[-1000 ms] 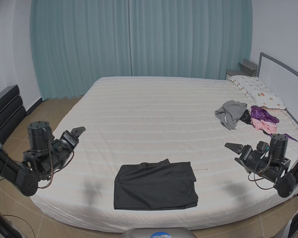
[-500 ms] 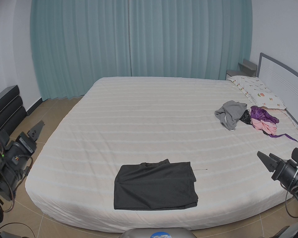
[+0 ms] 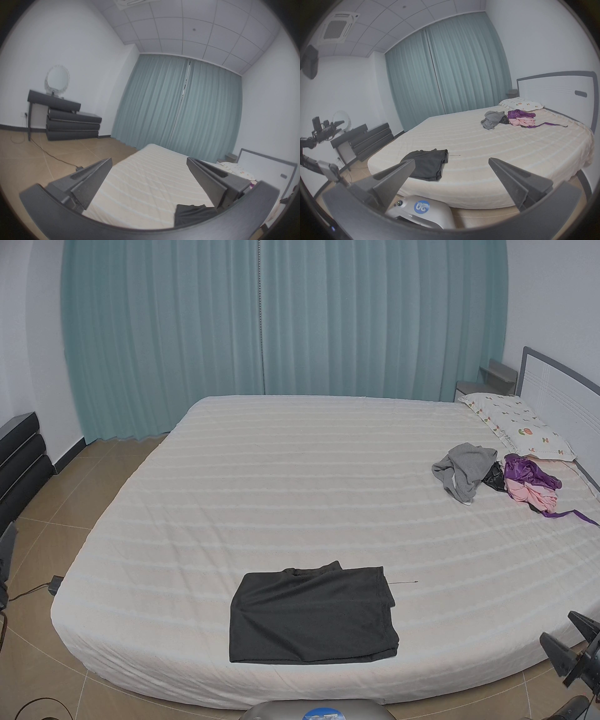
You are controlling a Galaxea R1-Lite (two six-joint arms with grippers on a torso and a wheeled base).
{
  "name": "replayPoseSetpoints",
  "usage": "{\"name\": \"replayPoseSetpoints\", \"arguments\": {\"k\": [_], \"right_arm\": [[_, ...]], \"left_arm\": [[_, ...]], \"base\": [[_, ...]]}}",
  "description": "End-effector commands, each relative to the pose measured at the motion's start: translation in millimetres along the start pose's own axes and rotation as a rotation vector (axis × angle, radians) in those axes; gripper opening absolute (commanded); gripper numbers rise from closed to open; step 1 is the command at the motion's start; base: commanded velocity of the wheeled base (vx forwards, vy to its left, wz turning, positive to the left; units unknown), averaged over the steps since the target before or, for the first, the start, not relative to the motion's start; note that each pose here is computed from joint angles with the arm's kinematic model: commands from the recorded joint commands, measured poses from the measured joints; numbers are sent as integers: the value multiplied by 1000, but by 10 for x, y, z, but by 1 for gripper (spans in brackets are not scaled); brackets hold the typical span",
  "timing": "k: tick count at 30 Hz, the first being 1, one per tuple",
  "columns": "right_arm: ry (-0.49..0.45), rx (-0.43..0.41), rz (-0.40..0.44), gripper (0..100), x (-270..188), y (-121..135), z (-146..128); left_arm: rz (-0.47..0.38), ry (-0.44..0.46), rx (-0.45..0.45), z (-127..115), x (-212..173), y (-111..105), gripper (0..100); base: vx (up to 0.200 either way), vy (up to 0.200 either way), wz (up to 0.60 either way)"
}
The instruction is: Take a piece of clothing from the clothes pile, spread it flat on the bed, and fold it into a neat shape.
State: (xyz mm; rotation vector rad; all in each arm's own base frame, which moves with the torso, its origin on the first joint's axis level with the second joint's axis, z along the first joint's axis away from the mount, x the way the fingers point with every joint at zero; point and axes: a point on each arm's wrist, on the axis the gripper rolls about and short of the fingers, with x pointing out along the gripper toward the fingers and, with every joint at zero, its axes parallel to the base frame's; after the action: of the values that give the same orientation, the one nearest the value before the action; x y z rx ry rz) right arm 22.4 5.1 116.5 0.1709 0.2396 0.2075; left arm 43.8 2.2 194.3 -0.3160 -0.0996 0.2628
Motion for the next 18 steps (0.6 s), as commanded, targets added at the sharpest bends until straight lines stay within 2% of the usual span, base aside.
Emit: {"name": "replayPoseSetpoints", "arguments": {"k": [1,3,4,6,7,8,10,15,18], "right_arm": [[-226,-130,78,100,-559,50,-20],[-228,-131,72,100,-561,49,-16],[-219,-149,62,100,-547,43,-38],[-218,-154,60,100,-545,41,-42],[-225,-179,-1,100,-537,26,-48],[-226,-178,-12,100,-537,24,-47],[-229,-173,-84,100,-531,6,-55],[-266,-167,-153,100,-516,-11,-50],[-290,-186,-186,100,-489,-23,-66]], "left_arm": [[106,-197,88,-26,-619,293,100],[134,-224,101,-43,-688,311,100],[175,-253,134,-67,-759,325,100],[181,-257,139,-71,-770,327,100],[206,-274,159,-115,-853,350,100],[206,-274,161,-120,-860,353,100],[205,-273,166,-138,-877,364,100],[196,-269,169,-170,-873,376,100],[127,-257,183,-302,-888,431,100]], "base": [[0,0,0],[0,0,0],[0,0,0],[0,0,0],[0,0,0],[0,0,0],[0,0,0],[0,0,0],[0,0,0]]}}
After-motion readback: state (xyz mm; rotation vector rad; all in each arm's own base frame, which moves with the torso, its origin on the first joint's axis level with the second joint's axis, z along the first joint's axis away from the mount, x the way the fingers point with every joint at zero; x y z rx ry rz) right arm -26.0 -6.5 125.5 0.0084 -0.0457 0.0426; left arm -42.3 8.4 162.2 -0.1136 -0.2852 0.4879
